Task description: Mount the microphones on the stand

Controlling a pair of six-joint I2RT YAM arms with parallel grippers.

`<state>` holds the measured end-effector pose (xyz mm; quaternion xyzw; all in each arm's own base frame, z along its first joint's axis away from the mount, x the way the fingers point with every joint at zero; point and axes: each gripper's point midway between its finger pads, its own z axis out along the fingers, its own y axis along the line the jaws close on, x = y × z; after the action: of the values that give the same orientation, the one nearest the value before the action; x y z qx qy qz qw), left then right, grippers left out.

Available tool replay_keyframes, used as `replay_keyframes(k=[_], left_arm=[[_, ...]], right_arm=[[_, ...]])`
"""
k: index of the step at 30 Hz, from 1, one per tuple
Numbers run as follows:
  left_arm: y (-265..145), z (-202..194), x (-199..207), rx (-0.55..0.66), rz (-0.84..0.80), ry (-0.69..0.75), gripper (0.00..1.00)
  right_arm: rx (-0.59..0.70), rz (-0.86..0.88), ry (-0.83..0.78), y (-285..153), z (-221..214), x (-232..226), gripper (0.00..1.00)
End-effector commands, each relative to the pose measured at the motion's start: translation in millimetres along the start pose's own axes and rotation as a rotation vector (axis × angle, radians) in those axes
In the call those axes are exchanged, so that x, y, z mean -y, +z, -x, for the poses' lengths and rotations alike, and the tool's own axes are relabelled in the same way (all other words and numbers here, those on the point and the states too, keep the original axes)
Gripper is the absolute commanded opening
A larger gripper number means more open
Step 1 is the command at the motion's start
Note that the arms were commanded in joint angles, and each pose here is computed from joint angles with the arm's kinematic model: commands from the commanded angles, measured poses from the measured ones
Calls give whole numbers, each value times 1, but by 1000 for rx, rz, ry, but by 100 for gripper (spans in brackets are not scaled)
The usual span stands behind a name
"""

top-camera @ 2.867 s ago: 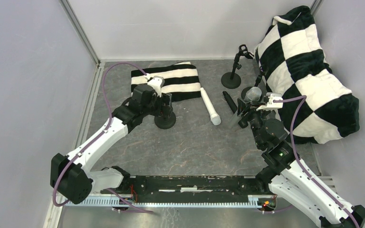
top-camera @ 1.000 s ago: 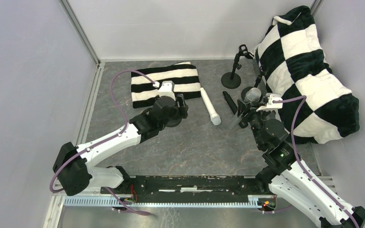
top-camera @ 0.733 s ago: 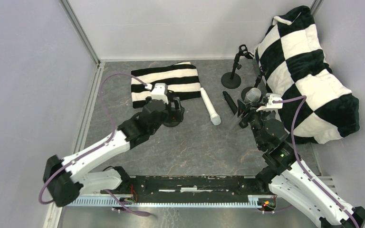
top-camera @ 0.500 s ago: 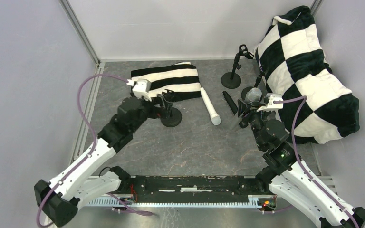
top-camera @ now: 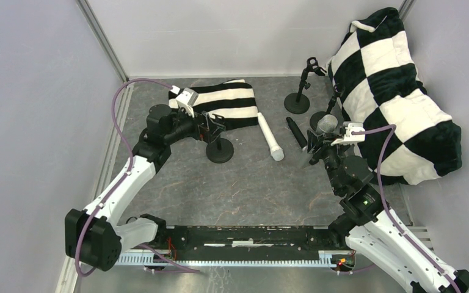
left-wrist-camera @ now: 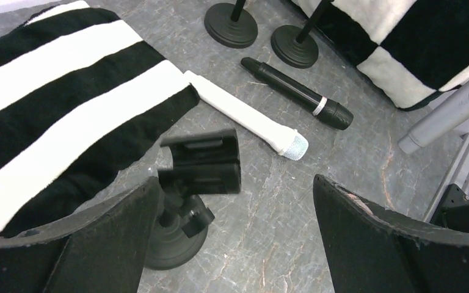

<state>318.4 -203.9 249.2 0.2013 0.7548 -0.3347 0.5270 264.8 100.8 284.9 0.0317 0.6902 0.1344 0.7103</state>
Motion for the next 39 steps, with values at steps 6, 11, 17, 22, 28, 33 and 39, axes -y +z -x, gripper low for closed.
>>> replay_keyframes(k=[6, 11, 17, 22, 28, 33, 39], left_arm=[[18, 23, -13, 71, 6, 57, 100], [22, 17, -26, 56, 60, 50, 94], [27, 13, -42, 47, 140, -3, 79], [32, 8, -41, 56, 131, -78, 57], [31, -6, -32, 80, 90, -209, 44], [25, -16, -19, 110, 38, -328, 38], [18, -22, -11, 123, 15, -382, 36]], right_arm=[[49, 5, 19, 0, 20, -2, 0], [46, 10, 18, 1, 20, -4, 0], [40, 15, 21, 2, 18, -5, 0], [37, 10, 23, 2, 15, -4, 0], [29, 12, 23, 4, 13, -6, 0], [24, 14, 28, 5, 9, -6, 0], [20, 22, 38, 6, 7, -8, 0]])
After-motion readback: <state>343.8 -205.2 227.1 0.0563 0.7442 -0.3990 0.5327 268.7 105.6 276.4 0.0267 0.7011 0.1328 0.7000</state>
